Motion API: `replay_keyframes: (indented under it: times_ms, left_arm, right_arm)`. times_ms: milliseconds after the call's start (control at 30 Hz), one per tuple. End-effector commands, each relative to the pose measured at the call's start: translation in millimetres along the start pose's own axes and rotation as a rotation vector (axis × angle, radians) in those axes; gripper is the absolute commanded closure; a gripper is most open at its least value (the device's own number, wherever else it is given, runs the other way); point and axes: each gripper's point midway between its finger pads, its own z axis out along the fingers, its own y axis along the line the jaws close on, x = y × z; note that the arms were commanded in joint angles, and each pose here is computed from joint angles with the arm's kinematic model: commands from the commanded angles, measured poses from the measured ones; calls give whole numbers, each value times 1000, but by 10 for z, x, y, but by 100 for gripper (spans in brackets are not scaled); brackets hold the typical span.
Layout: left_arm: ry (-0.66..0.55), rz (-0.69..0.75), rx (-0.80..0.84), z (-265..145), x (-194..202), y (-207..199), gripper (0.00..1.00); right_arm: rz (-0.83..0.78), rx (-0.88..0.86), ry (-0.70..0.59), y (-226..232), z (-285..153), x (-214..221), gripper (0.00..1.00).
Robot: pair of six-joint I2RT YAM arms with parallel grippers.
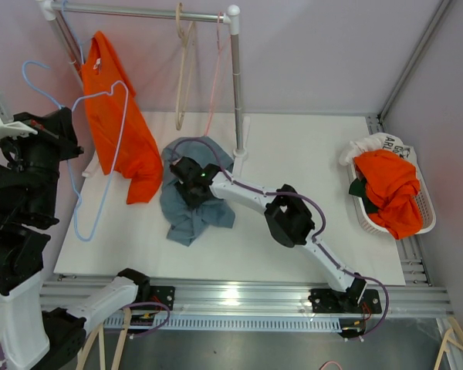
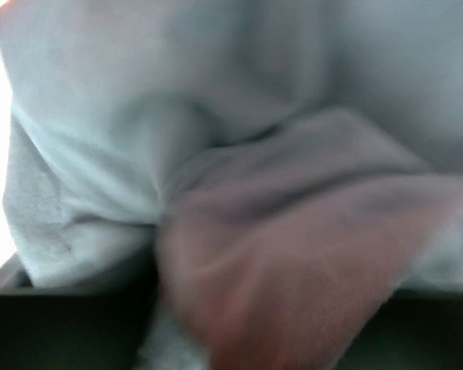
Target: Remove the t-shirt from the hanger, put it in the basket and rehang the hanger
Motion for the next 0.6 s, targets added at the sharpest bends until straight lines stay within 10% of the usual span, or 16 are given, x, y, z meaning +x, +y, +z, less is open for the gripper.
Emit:
replay_keyframes:
  times_ms: [0, 300, 567]
  left_arm:
    - [-51, -2, 11, 87, -131, -63, 99]
    - [-63, 34, -19, 418, -2, -137, 99]
    - [-147, 79, -29, 727, 31, -175, 99]
  right_arm:
    - [5, 5, 123, 22, 41, 392, 100]
    - [60, -104, -6, 136, -1324, 696, 100]
    - [289, 77, -506, -949, -3765, 239, 100]
